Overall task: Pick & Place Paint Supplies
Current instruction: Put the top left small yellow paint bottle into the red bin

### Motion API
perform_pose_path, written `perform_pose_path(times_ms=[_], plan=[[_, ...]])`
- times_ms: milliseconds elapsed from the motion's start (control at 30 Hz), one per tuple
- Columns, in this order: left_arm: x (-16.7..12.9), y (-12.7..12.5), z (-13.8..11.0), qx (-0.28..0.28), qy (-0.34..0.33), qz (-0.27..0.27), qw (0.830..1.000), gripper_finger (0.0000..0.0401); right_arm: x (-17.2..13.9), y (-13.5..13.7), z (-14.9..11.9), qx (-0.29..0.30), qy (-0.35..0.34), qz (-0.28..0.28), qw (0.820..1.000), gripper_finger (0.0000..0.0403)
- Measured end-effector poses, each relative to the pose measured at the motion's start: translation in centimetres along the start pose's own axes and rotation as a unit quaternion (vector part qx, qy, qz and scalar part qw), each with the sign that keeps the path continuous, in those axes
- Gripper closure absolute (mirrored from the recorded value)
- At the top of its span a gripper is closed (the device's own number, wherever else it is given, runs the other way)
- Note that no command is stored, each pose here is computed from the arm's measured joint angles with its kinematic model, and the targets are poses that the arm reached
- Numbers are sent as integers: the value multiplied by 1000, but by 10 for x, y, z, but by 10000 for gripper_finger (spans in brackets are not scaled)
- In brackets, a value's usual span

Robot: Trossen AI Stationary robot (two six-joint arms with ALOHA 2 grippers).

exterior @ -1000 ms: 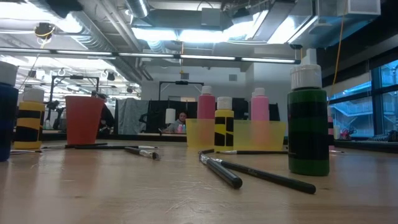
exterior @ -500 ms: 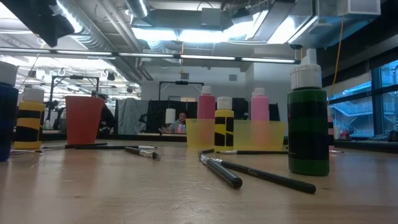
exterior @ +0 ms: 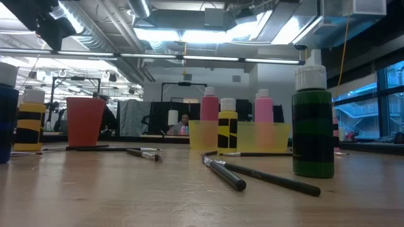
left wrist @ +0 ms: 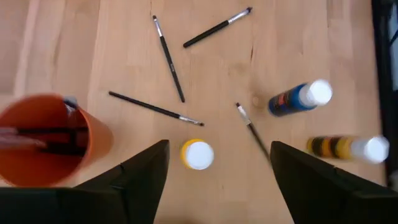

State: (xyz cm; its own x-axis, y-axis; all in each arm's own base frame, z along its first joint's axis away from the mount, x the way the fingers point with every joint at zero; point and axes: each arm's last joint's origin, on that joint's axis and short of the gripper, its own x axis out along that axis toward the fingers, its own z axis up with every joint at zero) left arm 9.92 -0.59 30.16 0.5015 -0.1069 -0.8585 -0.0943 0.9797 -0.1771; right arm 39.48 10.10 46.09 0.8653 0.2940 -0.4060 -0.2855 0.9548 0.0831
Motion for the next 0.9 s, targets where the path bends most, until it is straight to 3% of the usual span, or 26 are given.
perform_pose_path(times_ms=[67, 300, 567, 900], plan=[[0, 0, 0, -30, 0, -3, 1000, 125, 3, 0, -1, 31, 3, 1, 1000, 190], [14, 4, -11, -18, 51, 15, 998, 130, 5, 3, 1, 67, -10, 3, 998, 190], [48, 10, -25, -21, 85, 23, 996, 130, 6, 20, 1, 61, -17, 15, 998, 190], [60, 12, -28, -18, 85, 23, 996, 130, 10, 24, 0, 60, -17, 18, 998, 190]])
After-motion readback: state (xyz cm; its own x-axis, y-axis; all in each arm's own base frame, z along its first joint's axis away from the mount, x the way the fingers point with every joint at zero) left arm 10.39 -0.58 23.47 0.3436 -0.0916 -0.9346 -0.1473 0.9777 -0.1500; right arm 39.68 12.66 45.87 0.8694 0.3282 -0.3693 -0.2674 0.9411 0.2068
